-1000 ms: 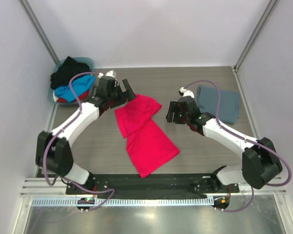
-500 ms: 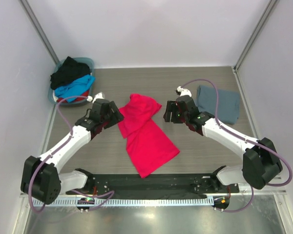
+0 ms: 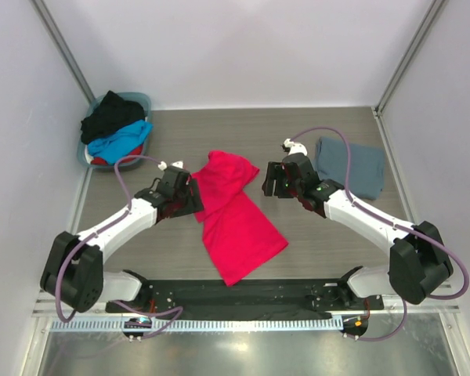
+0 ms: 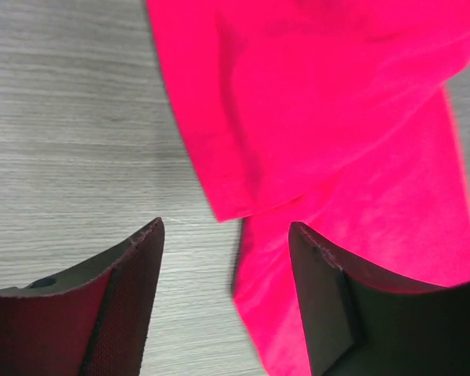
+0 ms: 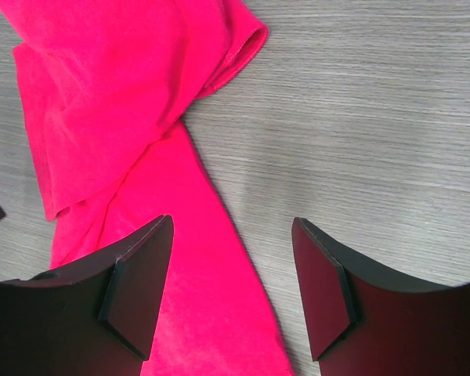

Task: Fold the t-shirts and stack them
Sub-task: Flatten the tshirt out

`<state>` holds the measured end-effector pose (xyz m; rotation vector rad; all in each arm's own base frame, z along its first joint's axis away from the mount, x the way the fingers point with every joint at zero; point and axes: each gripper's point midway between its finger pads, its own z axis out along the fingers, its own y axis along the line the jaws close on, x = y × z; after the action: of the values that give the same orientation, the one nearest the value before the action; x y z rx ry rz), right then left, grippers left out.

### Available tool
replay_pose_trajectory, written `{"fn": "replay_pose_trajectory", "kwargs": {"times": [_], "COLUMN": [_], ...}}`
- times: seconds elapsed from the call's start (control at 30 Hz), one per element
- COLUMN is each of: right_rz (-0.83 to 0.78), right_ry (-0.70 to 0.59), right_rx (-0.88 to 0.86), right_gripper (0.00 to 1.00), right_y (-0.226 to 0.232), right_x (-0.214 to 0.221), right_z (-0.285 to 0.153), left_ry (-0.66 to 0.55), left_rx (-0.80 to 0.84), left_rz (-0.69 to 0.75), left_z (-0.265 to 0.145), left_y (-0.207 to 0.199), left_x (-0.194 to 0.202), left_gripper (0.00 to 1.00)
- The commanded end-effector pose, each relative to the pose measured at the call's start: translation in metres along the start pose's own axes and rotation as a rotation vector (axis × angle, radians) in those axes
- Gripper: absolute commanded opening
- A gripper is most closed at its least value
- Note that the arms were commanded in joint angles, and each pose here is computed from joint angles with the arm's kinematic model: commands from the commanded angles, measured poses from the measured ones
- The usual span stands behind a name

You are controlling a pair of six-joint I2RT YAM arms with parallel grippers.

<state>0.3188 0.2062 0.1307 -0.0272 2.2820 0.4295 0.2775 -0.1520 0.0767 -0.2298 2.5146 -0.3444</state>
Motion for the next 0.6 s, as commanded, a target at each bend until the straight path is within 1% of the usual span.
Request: {"fn": "replay_pose_trajectory", "kwargs": {"times": [0.0, 0.03, 0.07, 0.13, 0.27, 0.43, 0.57], "right_rz": [-0.007, -0.007, -0.006, -0.005, -0.005, -0.006, -0.005], "right_ry": [-0.044, -0.044, -0.043, -0.043, -0.047, -0.049, -0.046], "right_rx": [-0.025, -0.027, -0.025, -0.028, -0.032, -0.035, -0.033], "right_gripper": [0.68, 0.68, 0.68, 0.68, 0.68, 0.68, 0.68], "right_y": [0.01, 0.011, 0.01, 0.011, 0.012, 0.012, 0.012], "right_x": [-0.018, -0.019, -0.019, -0.019, -0.019, -0.02, -0.019], "right_z": [-0.004, -0.004, -0.004, -0.004, -0.005, -0.007, -0.005], "left_ry": [0.03, 0.038, 0.044, 0.069, 0.109, 0.12, 0.158], "left_rx": [-0.033, -0.041, -0.058, -0.061, -0.088, -0.144, -0.158], "left_rz": [0.066, 0.081, 0.088, 0.107, 0.122, 0.127, 0.147], "left_z": [0.006, 0.007, 0.008, 0.013, 0.02, 0.026, 0.037], "left_y": [0.002, 0.001, 0.003, 0.0, 0.001, 0.009, 0.007], "left_x": [0.008, 0.011, 0.013, 0.018, 0.026, 0.026, 0.032], "left_gripper": [0.61, 0.58, 0.5, 0.45, 0.43, 0.43, 0.34]}}
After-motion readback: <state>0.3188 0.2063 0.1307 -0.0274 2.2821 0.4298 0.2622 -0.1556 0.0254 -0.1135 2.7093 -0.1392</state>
